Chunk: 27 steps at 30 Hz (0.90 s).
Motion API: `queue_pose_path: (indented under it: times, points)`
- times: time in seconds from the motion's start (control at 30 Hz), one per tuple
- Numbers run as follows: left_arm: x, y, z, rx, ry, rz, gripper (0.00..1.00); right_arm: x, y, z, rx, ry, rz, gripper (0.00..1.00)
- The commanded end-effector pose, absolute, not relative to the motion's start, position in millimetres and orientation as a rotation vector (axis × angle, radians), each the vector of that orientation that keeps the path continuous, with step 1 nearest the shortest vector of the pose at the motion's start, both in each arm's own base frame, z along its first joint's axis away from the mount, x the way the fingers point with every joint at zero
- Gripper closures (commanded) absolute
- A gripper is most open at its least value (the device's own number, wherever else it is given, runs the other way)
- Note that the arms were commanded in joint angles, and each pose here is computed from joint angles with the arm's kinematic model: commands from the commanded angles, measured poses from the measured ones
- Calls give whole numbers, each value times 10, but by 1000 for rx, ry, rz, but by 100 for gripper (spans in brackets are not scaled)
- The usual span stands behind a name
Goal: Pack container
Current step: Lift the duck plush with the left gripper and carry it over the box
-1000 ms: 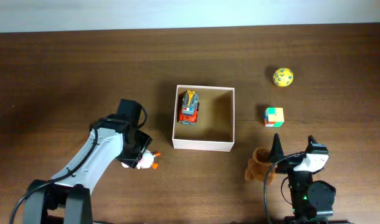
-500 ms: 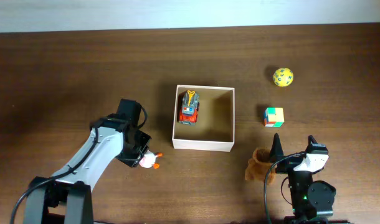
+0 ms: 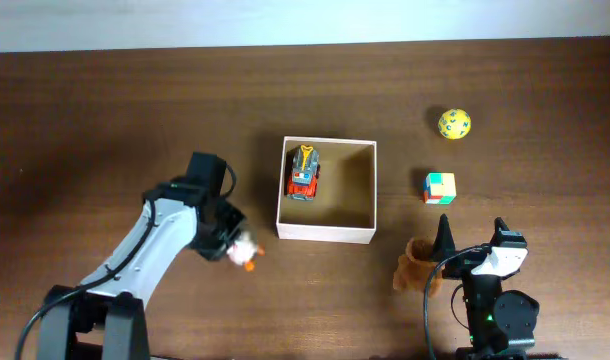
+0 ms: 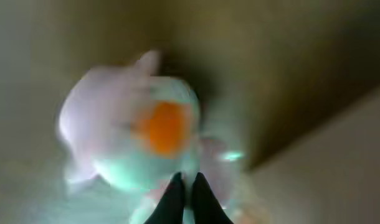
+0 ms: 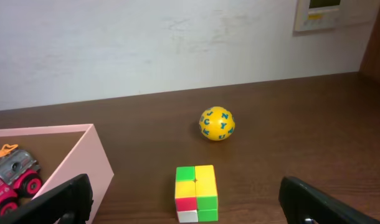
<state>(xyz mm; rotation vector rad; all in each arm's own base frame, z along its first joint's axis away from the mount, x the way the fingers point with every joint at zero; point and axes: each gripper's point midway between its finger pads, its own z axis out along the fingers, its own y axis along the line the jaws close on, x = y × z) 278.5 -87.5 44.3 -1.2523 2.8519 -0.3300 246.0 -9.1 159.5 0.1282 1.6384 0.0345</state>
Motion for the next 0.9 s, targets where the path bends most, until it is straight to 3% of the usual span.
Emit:
queue_pose_path:
  times: [0.0, 0.17, 0.43, 0.87]
  points:
    - [3258, -971, 951, -984, 2779, -437, 97, 2458, -104, 1573, 135, 1637, 33, 1]
    - [3528, -935, 1421, -873, 2699, -416, 97, 2458, -103, 1573, 134, 1637, 34, 1]
    - [3599, -1090, 1710, -791, 2682, -478, 98, 2458, -104, 1573, 135, 1637, 33, 1]
    - [3761, -1752, 2410, -165, 2563, -560, 98, 2458, -103, 1573, 134, 1637, 34, 1]
